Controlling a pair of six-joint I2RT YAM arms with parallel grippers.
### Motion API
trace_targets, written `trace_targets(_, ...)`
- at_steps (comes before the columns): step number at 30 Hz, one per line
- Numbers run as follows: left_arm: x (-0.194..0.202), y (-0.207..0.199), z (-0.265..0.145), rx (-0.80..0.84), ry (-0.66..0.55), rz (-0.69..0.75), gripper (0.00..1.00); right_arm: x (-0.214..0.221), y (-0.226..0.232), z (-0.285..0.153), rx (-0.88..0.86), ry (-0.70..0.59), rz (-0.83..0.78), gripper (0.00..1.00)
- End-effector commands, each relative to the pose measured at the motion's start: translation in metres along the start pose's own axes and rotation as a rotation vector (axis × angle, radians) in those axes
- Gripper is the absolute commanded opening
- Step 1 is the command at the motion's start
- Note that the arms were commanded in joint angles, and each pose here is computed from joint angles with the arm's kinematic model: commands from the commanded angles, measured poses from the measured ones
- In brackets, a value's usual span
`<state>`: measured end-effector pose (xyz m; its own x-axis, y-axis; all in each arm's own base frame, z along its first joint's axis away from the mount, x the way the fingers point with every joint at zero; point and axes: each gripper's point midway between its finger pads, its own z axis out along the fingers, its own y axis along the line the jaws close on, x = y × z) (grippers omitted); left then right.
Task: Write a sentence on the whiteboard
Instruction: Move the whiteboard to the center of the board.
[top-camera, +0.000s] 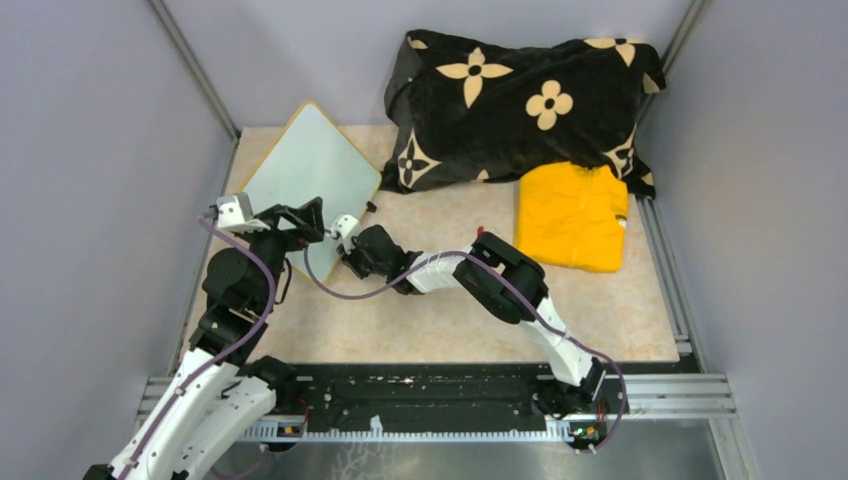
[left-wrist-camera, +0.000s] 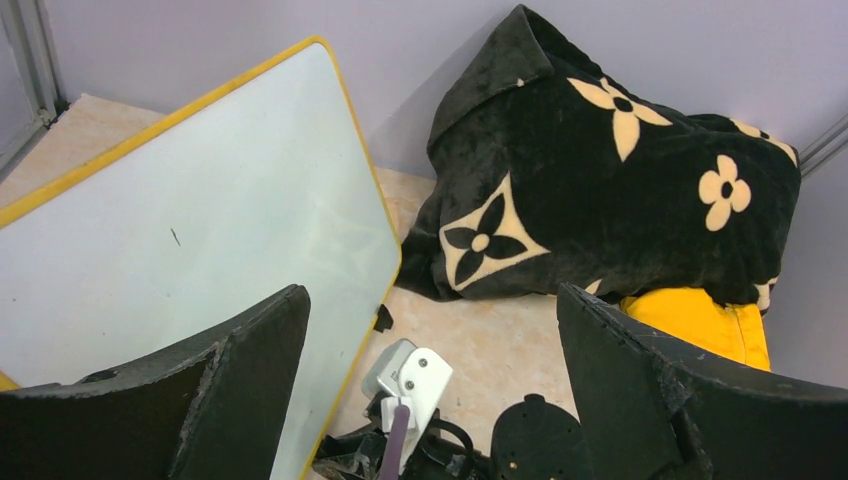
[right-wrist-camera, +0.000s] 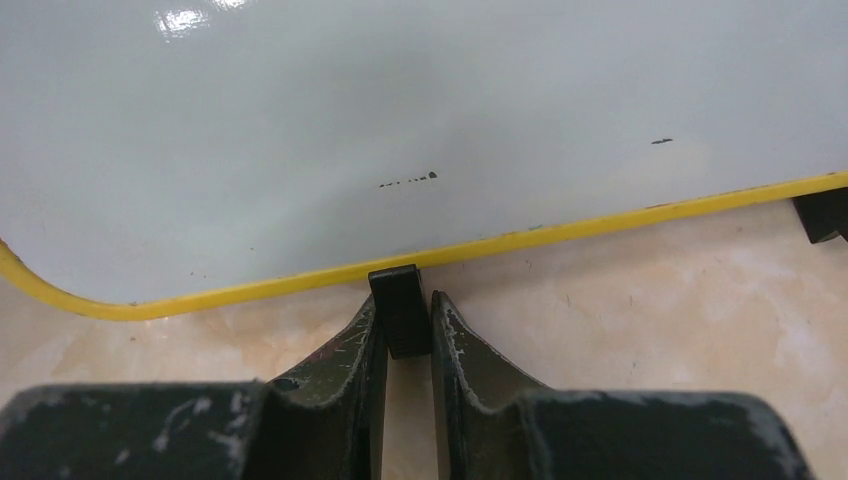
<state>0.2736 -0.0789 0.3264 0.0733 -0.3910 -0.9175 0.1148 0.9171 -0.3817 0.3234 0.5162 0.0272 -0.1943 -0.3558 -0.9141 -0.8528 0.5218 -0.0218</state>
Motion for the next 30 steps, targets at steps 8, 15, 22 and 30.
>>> trace_targets(8, 0.0, -0.003, 0.002, 0.012, -0.009, -0.003, 0.99, 0.039, 0.008, -0.036, 0.086, 0.111, 0.067, 0.0)
trace_targets(15, 0.001, -0.003, 0.002, 0.013, -0.006, -0.004, 0.99, 0.073, -0.004, -0.06, 0.325, 0.219, 0.219, 0.0)
trace_targets(22, 0.003, -0.005, 0.003, 0.02, 0.004, -0.007, 0.99, 0.099, -0.01, -0.092, 0.465, 0.265, 0.298, 0.0)
trace_targets(30, 0.008, -0.007, 0.005, 0.029, 0.021, -0.005, 0.99, 0.109, -0.008, -0.116, 0.592, 0.269, 0.361, 0.0)
